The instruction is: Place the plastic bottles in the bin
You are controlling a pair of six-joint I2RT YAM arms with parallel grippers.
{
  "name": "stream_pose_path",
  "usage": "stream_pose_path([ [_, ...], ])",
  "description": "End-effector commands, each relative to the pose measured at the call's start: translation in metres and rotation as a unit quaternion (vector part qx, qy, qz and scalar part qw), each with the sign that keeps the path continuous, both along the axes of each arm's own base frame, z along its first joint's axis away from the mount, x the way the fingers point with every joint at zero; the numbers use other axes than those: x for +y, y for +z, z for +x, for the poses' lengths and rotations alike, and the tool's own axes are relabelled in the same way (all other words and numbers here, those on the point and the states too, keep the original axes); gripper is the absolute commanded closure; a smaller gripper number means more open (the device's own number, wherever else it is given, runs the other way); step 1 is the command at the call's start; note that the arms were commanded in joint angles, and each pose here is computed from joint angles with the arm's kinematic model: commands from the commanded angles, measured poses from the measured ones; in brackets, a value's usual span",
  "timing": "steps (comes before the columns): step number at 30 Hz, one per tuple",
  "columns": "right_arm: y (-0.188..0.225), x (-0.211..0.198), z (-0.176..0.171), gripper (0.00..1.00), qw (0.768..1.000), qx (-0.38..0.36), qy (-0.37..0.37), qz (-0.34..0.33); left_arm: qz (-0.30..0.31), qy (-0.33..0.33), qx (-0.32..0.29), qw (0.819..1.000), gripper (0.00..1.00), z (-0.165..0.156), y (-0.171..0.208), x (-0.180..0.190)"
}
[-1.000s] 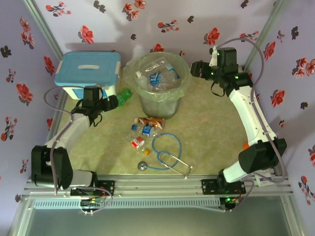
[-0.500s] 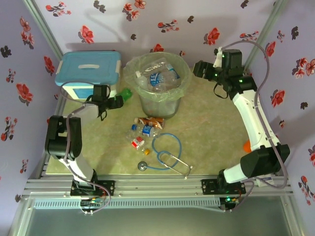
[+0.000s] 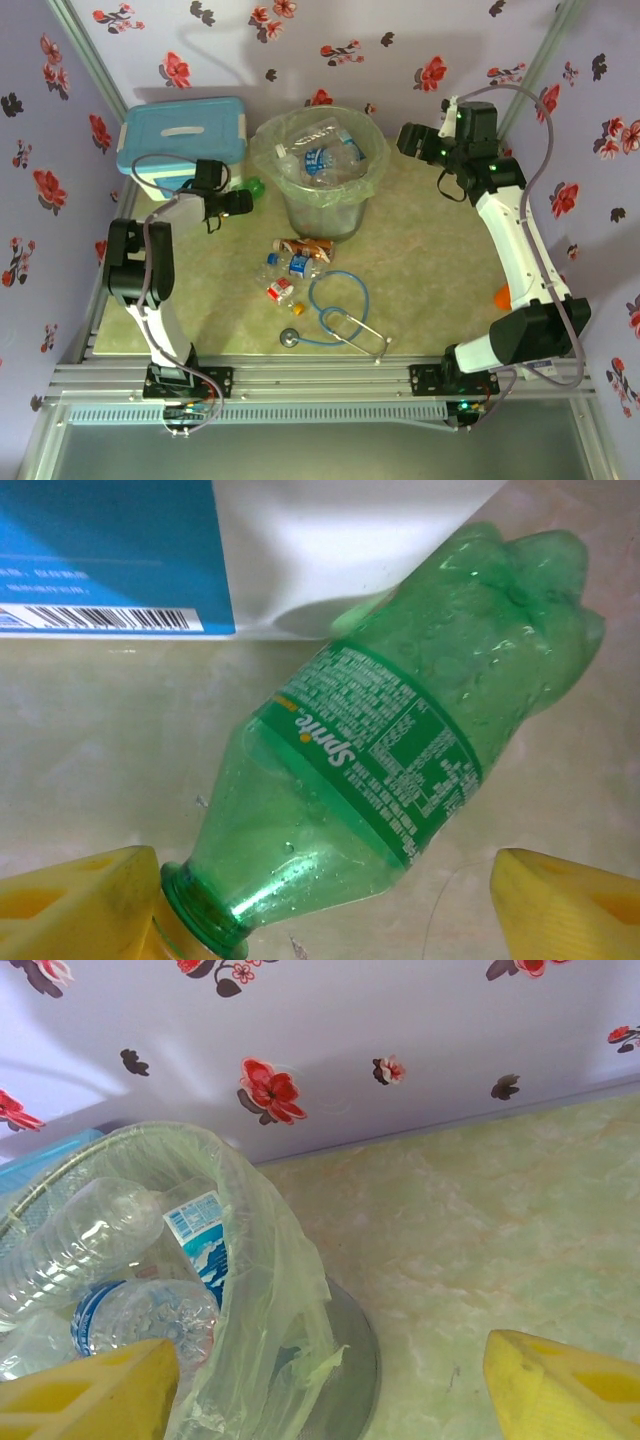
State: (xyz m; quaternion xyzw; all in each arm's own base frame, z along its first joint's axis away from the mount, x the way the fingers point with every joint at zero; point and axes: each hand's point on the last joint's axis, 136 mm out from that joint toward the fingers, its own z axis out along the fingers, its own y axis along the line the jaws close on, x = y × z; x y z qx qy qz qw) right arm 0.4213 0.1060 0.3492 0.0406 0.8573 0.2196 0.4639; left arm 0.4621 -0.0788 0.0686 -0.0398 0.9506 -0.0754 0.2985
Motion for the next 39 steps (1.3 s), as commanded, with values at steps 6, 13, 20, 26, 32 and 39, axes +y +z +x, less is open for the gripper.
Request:
stream_pose_path([
  [6, 0.019, -0.004, -0.006, 0.19, 1.000, -0.027, -0.006, 0.015, 0.005, 0.007, 0.047, 0.999, 0.27, -0.022, -0.021, -0.004],
  [13, 0.023, -0.005, -0.010, 0.19, 0.999, -0.033, -0.005, 0.018, 0.005, 0.013, 0.041, 0.999, 0.41, -0.026, -0.017, -0.005],
  [20, 0.026, -0.006, -0.013, 0.19, 0.999, -0.038, -0.006, 0.023, 0.027, 0.016, 0.052, 0.998, 0.51, -0.034, -0.020, -0.005],
  [26, 0.029, -0.006, -0.016, 0.19, 0.999, -0.041, -0.006, 0.023, 0.033, 0.016, 0.056, 0.998, 0.54, -0.039, -0.022, -0.008],
  [32, 0.030, -0.009, -0.019, 0.19, 0.999, -0.043, -0.009, 0.020, 0.020, 0.014, 0.057, 0.998, 0.53, -0.066, -0.007, -0.023],
  [39, 0.026, -0.007, -0.014, 0.19, 0.999, -0.040, -0.005, 0.027, 0.019, 0.024, 0.041, 0.999, 0.46, -0.099, 0.018, -0.021],
])
